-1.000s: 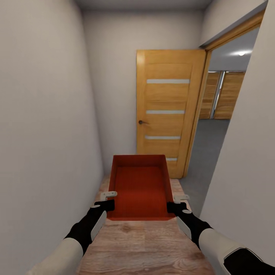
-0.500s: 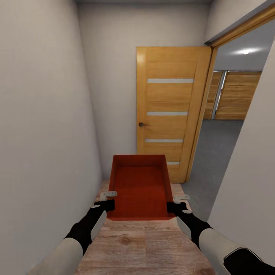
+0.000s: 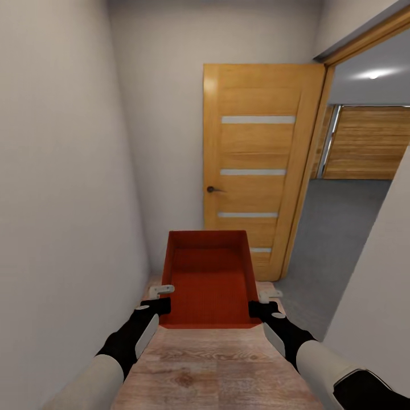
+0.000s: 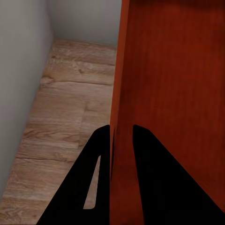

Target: Move the two storage containers from the living room to the garage. In the garage, place one container on the floor and stack the other container on top of it (either order is fine).

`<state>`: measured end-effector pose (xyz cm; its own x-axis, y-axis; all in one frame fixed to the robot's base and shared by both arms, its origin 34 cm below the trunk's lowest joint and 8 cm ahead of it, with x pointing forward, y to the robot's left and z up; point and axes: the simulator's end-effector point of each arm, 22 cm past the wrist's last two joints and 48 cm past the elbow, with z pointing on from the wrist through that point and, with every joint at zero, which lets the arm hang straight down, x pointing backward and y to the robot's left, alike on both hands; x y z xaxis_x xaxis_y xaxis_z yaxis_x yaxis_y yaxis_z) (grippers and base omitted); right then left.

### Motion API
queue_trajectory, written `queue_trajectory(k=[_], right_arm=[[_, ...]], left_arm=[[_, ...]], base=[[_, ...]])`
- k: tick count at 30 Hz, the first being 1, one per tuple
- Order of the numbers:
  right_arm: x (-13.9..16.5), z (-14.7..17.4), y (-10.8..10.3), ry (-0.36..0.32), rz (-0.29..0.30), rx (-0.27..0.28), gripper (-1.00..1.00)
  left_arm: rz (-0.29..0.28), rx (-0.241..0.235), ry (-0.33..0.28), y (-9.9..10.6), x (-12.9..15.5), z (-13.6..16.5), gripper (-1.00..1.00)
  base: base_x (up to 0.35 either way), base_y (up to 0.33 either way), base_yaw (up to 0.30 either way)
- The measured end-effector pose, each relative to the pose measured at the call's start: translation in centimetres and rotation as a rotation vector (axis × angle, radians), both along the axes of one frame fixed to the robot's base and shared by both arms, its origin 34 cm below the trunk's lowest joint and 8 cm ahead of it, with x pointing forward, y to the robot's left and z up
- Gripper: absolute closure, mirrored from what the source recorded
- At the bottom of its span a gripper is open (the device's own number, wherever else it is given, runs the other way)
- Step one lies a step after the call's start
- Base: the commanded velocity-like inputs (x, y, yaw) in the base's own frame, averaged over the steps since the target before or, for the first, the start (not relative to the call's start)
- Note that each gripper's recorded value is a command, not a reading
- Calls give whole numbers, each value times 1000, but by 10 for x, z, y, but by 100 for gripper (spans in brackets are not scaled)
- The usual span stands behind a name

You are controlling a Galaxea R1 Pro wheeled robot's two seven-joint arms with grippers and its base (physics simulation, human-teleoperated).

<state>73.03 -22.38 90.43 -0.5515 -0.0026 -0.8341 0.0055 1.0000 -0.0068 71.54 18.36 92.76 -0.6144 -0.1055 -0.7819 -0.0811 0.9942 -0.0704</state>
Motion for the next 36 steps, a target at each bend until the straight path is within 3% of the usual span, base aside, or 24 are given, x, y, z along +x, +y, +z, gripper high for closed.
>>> queue_trajectory(k=[23,36], right_arm=[[0,0,0,-1,-1,1,100],[1,0,1,0,-1,-1,100]], left_arm=[[0,1,-1,0,0,0,100],[1,-1,0,1,1,0,100]], base=[[321,0,0],[39,0,-82]])
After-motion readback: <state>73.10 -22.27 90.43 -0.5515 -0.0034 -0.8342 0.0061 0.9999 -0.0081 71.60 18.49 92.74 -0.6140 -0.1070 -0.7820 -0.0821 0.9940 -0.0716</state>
